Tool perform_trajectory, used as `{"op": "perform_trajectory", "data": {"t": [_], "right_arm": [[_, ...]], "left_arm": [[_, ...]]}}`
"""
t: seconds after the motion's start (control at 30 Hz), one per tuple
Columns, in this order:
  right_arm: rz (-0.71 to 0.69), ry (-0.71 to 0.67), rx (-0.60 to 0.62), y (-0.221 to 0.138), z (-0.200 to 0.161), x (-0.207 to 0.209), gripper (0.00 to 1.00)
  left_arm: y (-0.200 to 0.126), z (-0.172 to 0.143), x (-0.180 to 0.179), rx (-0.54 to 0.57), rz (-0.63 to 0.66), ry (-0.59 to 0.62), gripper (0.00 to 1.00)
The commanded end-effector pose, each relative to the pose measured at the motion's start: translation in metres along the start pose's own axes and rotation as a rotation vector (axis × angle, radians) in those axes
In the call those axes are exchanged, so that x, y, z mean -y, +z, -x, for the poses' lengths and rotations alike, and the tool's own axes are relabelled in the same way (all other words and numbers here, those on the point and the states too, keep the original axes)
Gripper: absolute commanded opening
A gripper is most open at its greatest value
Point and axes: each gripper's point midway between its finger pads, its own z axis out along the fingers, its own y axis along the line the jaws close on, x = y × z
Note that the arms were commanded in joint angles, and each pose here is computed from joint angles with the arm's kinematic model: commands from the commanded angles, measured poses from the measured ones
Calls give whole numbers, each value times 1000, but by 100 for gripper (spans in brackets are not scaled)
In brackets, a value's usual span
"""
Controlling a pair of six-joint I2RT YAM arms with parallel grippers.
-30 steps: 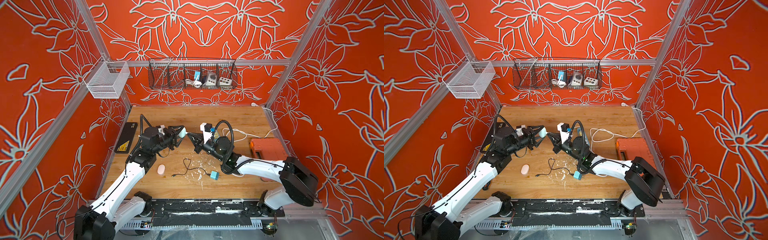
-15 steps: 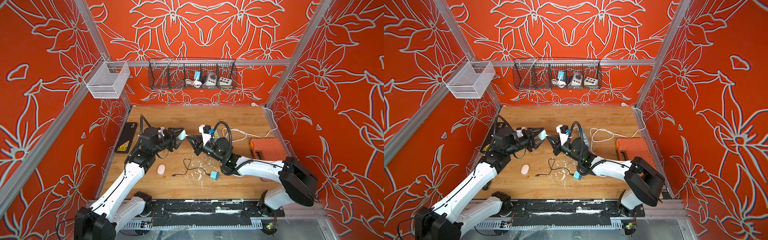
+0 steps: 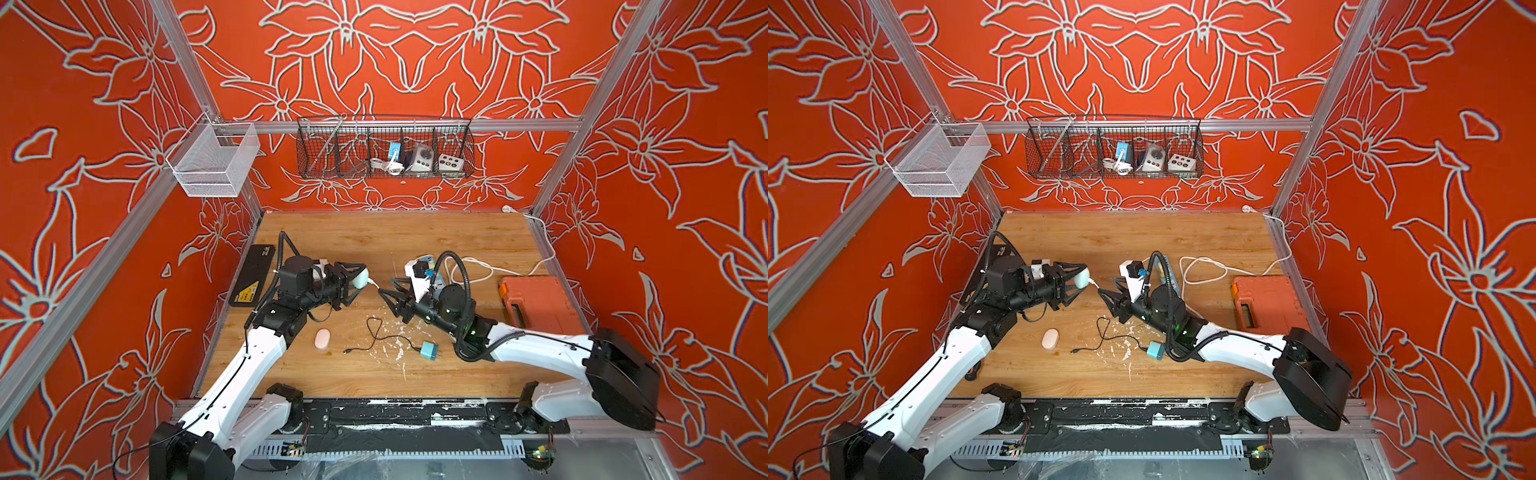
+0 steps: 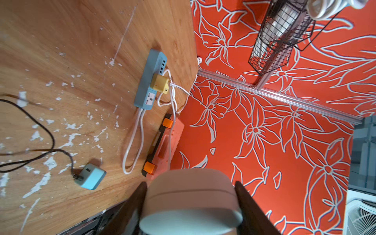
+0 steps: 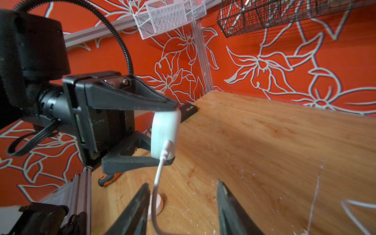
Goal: Charge the bluetooth headset
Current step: Insert the charging cable into the bluetooth headset.
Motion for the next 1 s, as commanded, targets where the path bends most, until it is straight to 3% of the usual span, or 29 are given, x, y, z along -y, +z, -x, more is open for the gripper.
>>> {"op": "perform_trajectory", "data": {"t": [0.0, 0.5, 0.97], "right_arm": [[-99, -38, -67, -15, -6, 15, 57], [-204, -63, -160, -76, -12, 29, 58], [-186, -39, -277, -84, -37, 27, 59]], "left_arm": [[0, 8, -11, 15, 51, 17, 14], [22, 64, -64, 114, 329, 6, 19], [45, 127, -118, 184, 588, -67, 22]]}}
